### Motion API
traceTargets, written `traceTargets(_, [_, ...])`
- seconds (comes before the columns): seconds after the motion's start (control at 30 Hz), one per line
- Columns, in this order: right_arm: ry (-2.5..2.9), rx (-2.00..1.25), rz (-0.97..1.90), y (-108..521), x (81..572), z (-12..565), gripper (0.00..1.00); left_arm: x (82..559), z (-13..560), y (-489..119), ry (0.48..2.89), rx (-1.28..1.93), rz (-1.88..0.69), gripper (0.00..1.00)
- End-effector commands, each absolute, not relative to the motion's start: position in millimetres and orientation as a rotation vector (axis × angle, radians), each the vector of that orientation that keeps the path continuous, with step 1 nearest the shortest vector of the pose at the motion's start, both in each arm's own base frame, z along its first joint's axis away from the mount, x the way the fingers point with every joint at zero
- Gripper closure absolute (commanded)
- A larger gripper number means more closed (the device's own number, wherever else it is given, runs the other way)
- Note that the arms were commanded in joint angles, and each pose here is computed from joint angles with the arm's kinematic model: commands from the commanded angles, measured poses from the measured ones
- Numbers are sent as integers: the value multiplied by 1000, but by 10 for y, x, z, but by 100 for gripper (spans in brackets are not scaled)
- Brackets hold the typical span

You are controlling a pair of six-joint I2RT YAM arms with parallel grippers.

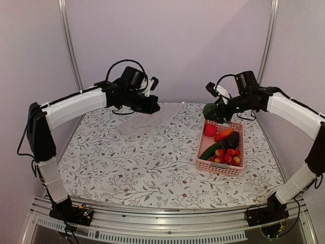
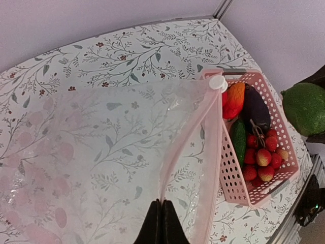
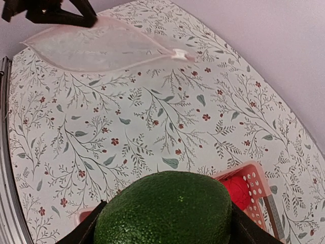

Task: Place the food in the zip-top bag and seal the zipper
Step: Place the fake vegetable in the zipper food storage bag.

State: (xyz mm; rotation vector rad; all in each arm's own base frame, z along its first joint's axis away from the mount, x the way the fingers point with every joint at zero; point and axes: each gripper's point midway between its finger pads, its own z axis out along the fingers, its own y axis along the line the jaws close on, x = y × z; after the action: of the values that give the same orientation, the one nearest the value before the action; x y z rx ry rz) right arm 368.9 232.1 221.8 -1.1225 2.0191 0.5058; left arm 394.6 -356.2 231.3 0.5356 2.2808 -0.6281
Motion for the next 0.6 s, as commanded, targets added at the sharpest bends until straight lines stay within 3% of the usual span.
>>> traceTargets(0.0, [1843,-1231,687,2753,3301,2782,45,3958,2463,-3695,2246,531,-672,100])
traceTargets(0.33, [1588,-1382,775,3501,3027,3374,46,3814,2890,-3805,2184,538,-744,100])
traceTargets(0.57, [1524,-1355,814,3746,3109,3597,46,3673,3133,-3845,2143,547,-812,100])
